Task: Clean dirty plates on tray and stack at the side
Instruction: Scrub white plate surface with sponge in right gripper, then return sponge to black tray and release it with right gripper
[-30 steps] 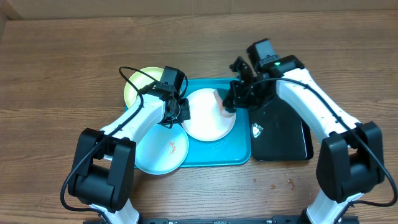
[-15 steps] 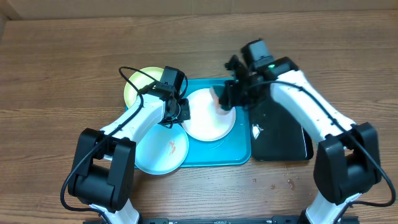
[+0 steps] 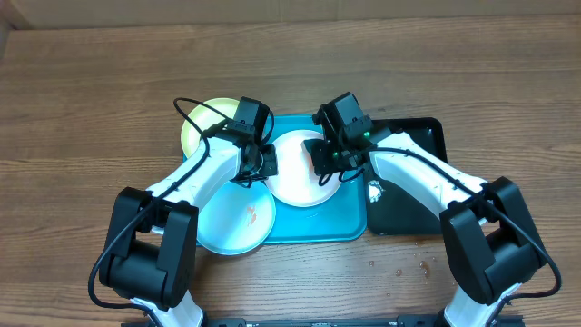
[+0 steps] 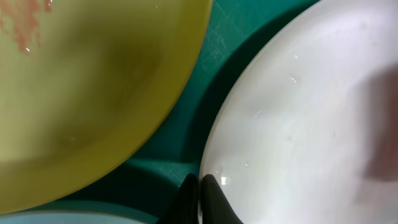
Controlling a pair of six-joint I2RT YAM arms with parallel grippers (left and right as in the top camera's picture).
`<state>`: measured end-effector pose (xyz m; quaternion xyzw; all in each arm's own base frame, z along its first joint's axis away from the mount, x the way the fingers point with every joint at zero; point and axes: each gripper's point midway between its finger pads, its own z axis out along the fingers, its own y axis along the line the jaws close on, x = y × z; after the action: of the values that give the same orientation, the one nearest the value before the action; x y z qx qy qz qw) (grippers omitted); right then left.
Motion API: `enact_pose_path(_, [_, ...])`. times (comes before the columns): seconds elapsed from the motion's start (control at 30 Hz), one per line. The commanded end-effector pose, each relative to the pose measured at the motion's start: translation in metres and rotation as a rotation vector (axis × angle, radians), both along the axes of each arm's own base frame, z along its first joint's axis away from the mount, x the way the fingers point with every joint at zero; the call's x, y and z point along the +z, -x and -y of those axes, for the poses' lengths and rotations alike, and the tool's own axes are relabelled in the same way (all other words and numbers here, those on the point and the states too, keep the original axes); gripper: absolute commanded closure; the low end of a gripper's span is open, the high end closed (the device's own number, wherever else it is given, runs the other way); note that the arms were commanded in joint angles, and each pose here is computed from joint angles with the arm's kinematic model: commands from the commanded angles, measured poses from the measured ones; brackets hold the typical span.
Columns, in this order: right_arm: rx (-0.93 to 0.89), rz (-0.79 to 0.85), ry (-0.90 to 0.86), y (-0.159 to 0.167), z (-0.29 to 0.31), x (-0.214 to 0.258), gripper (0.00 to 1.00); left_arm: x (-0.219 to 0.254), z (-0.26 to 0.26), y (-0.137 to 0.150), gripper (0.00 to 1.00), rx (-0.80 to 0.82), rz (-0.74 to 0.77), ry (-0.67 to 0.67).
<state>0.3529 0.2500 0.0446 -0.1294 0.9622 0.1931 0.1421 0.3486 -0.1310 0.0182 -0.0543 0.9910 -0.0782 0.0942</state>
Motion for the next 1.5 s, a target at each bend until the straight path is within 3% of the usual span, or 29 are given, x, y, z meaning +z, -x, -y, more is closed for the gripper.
enact_pose_path(0.0, [-0.022,0.037,0.021,-0.001,0.007,-0.006,0.96,-0.005,-0.002,0.005,0.96,0.008,-0.024,-0.002])
enact_pose_path(0.37, [-0.112,-0.009,-0.005,0.004,0.009,-0.018,0.96,-0.005,0.004,0.007,0.96,-0.012,-0.036,0.032])
enact_pose_path(1.13, [-0.027,-0.093,-0.062,0.042,-0.032,-0.024,0.96,-0.005,0.005,0.007,0.96,-0.020,-0.035,0.037])
enact_pose_path(1.33, [0.053,-0.102,-0.223,0.045,-0.061,-0.006,0.96,-0.005,0.006,0.009,0.96,-0.022,-0.041,0.042])
enact_pose_path(1.47, [0.039,-0.068,-0.251,0.029,-0.060,0.006,0.96,-0.005,0.006,0.010,0.95,-0.022,-0.048,0.039])
